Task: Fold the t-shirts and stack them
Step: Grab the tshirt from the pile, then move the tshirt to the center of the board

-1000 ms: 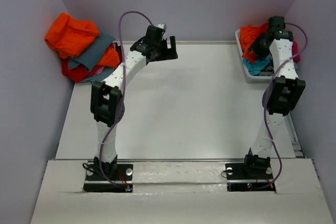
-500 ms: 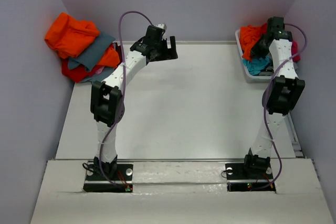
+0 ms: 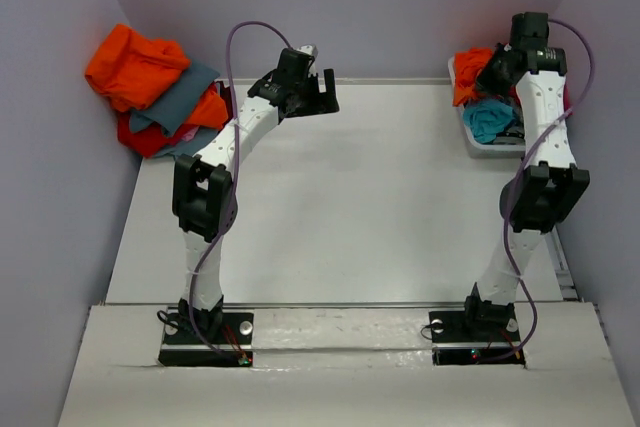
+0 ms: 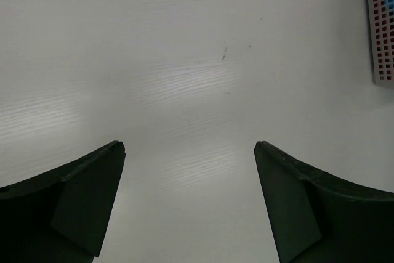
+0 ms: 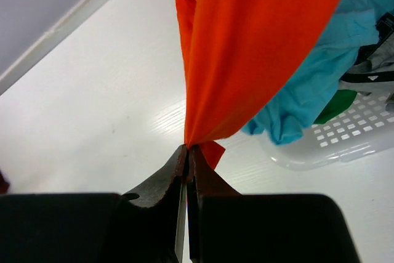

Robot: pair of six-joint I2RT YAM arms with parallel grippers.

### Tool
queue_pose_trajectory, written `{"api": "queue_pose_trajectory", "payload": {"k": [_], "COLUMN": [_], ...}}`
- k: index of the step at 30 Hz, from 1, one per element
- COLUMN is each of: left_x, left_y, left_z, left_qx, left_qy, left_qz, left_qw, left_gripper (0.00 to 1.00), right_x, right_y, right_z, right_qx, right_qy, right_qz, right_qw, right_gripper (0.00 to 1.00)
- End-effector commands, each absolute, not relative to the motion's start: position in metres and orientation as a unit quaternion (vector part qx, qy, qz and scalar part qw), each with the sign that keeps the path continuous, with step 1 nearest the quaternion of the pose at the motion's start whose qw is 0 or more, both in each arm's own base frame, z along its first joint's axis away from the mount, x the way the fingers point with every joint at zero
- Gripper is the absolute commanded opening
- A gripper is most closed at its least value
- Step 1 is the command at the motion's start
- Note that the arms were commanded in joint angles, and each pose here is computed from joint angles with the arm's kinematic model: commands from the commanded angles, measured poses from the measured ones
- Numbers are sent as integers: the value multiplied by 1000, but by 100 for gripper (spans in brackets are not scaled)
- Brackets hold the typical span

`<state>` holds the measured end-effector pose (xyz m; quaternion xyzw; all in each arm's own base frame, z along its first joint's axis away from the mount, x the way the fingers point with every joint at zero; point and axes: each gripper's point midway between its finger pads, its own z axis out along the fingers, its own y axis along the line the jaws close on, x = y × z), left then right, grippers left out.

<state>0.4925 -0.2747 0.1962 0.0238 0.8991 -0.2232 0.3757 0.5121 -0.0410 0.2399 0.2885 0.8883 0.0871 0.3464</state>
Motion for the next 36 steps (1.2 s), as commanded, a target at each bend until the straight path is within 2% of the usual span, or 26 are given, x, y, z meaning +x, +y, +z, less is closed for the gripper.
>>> {"api": "queue_pose_trajectory", "payload": {"k": [1, 4, 14, 18, 22, 29, 36], "left_x": [488, 486, 471, 465, 448, 450, 453], "left_y": [-279, -276, -271, -268, -261, -247, -236], "left_z": [233, 228, 248, 271, 296, 359, 419], "left_qx": [36, 35, 24, 11, -2, -14, -15], "left_qy": [880, 883, 870, 840, 813, 780, 749], "left_qz": [-242, -237, -223, -240, -219, -191, -175], "left_qw": [407, 405, 439, 486, 540, 595, 639], "left_gripper": [99, 99, 99, 99, 99, 99, 99], "right_x": [476, 449, 363, 337, 315, 308, 337], "right_y": [-5, 23, 49, 65, 76, 84, 101], "right_z": [337, 374, 458, 468, 453, 444, 472], "right_qx": [223, 186, 119, 92, 73, 48, 14], "right_qy": [866, 858, 812, 807, 819, 827, 816], "right_qz": [118, 134, 168, 183, 180, 191, 205], "right_qw": [431, 460, 546, 553, 540, 527, 541], "right_gripper": [7, 7, 7, 7, 7, 7, 7]}}
